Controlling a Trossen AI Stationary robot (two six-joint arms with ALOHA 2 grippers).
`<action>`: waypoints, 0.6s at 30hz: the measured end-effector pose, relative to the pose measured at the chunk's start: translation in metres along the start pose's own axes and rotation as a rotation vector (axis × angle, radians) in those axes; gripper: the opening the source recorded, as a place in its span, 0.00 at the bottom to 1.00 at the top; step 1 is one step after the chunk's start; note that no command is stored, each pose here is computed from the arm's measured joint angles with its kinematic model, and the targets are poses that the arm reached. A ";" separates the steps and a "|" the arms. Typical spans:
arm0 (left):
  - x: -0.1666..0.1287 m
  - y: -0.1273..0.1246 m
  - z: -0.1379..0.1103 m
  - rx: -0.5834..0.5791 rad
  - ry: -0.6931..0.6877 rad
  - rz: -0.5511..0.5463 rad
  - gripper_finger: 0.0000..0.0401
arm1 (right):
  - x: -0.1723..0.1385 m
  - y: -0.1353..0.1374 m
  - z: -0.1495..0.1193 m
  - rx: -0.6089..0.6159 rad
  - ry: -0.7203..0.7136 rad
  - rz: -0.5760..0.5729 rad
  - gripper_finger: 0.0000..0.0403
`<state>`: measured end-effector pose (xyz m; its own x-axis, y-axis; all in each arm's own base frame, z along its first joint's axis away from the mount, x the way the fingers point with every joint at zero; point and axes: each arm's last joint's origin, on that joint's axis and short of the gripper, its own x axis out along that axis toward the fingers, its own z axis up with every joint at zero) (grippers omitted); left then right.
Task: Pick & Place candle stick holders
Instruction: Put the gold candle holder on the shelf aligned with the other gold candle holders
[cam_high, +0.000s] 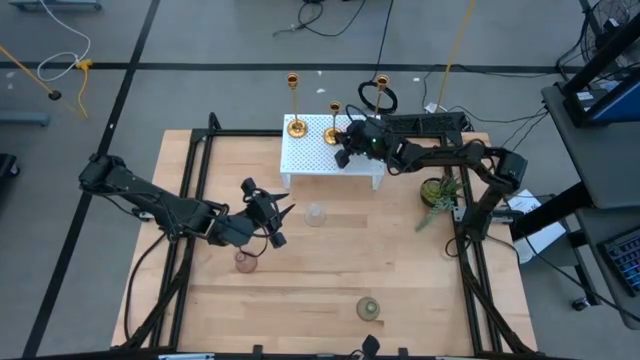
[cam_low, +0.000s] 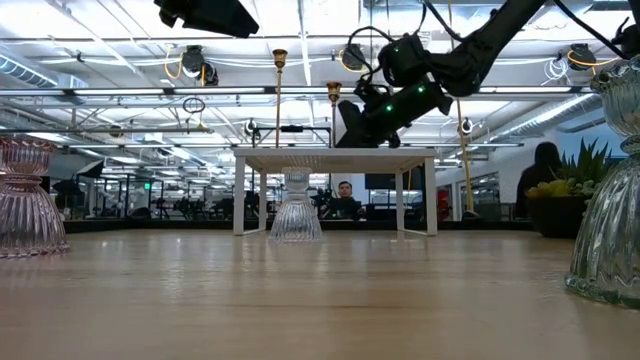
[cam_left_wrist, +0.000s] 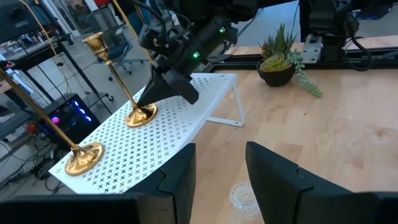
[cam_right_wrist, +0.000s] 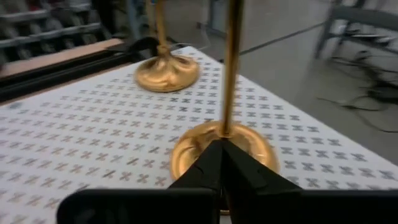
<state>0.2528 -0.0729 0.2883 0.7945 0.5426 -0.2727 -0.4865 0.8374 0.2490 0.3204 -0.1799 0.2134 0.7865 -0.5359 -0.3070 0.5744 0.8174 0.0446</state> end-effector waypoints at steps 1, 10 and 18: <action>0.000 0.000 0.000 0.002 0.000 0.000 0.37 | 0.000 0.000 0.000 0.002 0.001 0.014 0.00; 0.000 0.000 0.000 0.006 0.000 0.002 0.37 | 0.000 0.001 0.006 -0.002 -0.062 0.013 0.00; 0.000 0.000 0.000 0.006 0.000 0.002 0.37 | 0.000 -0.004 0.010 0.014 -0.104 -0.005 0.00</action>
<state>0.2529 -0.0724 0.2883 0.7933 0.5446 -0.2724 -0.4860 0.8358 0.2556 0.3205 -0.1852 0.2229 0.8023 -0.5599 -0.2071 0.5812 0.8118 0.0568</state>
